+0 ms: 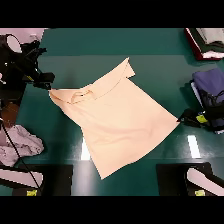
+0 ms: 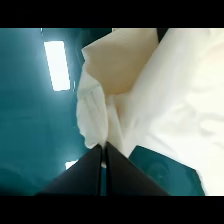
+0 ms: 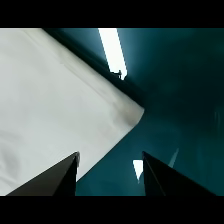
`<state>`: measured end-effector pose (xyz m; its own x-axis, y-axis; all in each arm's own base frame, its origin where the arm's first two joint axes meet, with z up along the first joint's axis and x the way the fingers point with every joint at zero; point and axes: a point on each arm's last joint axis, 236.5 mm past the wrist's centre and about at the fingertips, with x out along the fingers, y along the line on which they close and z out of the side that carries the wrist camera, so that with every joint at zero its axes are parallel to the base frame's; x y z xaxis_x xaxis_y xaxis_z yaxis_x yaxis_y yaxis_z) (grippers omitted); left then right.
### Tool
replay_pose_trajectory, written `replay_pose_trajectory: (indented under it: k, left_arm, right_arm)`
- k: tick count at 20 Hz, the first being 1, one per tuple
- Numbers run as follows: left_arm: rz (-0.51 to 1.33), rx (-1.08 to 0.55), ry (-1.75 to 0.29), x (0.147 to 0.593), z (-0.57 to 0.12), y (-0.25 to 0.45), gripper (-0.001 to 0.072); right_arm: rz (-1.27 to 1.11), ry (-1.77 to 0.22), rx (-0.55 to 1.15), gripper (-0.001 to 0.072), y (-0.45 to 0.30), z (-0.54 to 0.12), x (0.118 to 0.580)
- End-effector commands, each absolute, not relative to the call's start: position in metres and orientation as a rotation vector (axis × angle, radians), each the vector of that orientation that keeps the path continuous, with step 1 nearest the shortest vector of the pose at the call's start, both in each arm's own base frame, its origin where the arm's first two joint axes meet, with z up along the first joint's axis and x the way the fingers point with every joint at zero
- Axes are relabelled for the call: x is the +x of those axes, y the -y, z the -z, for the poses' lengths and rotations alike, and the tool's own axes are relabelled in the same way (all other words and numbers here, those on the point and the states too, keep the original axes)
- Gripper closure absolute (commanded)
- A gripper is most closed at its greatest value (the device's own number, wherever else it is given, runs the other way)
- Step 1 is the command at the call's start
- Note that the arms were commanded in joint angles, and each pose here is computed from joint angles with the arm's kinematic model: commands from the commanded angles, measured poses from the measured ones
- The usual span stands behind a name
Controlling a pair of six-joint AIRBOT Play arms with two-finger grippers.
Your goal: Fold the shirts.
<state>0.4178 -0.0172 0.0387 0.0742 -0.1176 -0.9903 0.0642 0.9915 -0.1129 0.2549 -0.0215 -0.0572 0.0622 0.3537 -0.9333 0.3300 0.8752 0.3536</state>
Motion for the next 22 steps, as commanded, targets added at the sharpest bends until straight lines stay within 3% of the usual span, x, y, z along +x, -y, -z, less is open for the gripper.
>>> replay_pose_trajectory:
  k: [1, 6, 7, 10, 17, 22]
  left_arm:
    - [0.155, -0.051, -1.511, 0.412, -0.039, 0.020, 0.0681]
    - [0.155, -0.051, -1.512, 0.412, -0.039, 0.020, 0.0681]
    - [0.154, -0.051, -1.512, 0.412, -0.039, 0.020, 0.0681]
    - [0.154, -0.050, -1.510, 0.413, -0.039, 0.020, 0.0681]
    - [0.145, -0.064, -1.473, 0.401, -0.037, 0.022, 0.0682]
    - [0.214, -0.092, -1.513, 0.329, 0.002, 0.061, 0.0682]
  right_arm:
    - [-0.003, -1.551, 0.585, 0.0265, 0.023, 0.073, 0.255]
    - [0.016, -1.525, 0.597, 0.0300, 0.027, 0.083, 0.266]
    - [0.012, -1.500, 0.619, 0.0442, 0.025, 0.083, 0.273]
    - [-0.068, -1.343, 0.678, 0.0695, 0.011, 0.066, 0.308]
    - [-0.089, -0.939, 0.513, 0.0698, 0.049, -0.076, 0.414]
    - [-0.215, -0.692, 0.340, 0.0697, 0.015, -0.195, 0.481]
